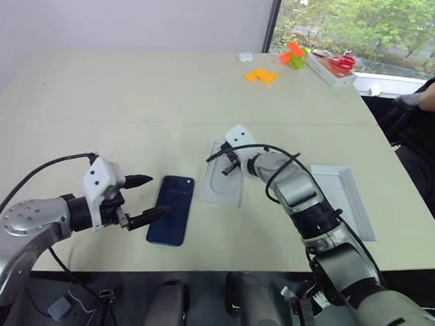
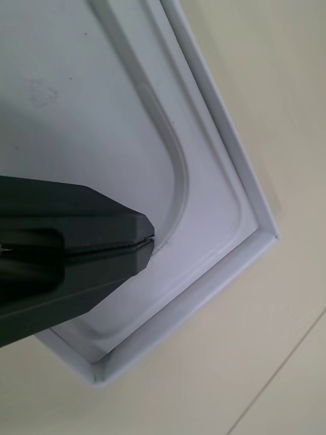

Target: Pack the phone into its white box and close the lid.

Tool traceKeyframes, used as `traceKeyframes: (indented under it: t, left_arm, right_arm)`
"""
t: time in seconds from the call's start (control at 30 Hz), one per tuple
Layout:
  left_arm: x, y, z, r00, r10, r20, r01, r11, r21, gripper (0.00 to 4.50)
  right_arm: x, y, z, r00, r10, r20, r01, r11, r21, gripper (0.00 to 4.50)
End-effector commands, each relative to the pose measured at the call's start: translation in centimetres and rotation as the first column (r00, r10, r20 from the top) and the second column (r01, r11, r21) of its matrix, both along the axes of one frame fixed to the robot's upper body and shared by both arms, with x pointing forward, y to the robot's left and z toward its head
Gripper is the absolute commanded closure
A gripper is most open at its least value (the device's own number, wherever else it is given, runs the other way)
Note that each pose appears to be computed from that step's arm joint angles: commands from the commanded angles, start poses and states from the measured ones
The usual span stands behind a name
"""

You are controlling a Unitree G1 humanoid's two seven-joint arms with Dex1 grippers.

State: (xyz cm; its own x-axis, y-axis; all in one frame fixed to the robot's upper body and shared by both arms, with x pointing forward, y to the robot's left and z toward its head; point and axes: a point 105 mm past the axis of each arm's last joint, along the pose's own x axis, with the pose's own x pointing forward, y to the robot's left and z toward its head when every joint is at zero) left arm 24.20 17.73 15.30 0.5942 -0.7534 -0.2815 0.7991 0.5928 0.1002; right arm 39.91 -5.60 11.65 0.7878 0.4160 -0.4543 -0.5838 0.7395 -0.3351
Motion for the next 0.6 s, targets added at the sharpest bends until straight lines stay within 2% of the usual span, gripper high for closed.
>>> traceKeyframes:
  t: [0.03,0.27,0.43,0.6]
  left_arm:
    - [0.0,-0.1,0.7,0.999,0.000,0.037,0.000,1.000,0.005,0.00]
    - [0.1,-0.2,0.7,0.999,-0.003,0.040,0.003,1.000,0.004,0.00]
    - [0.2,-0.2,0.8,0.999,-0.003,0.043,0.003,1.000,0.005,0.00]
    - [0.2,0.2,0.9,0.999,0.010,0.043,-0.010,1.000,0.007,0.00]
  right_arm:
    - [0.6,-0.5,0.9,0.996,-0.038,0.080,0.038,0.999,0.001,4.47]
    - [0.1,-0.1,0.5,0.995,-0.011,0.098,0.011,1.000,0.003,4.47]
    - [-0.9,0.3,2.4,0.988,0.065,0.139,-0.071,0.997,0.038,4.47]
    - [-4.4,0.7,3.6,0.964,0.248,0.092,-0.253,0.966,0.054,4.47]
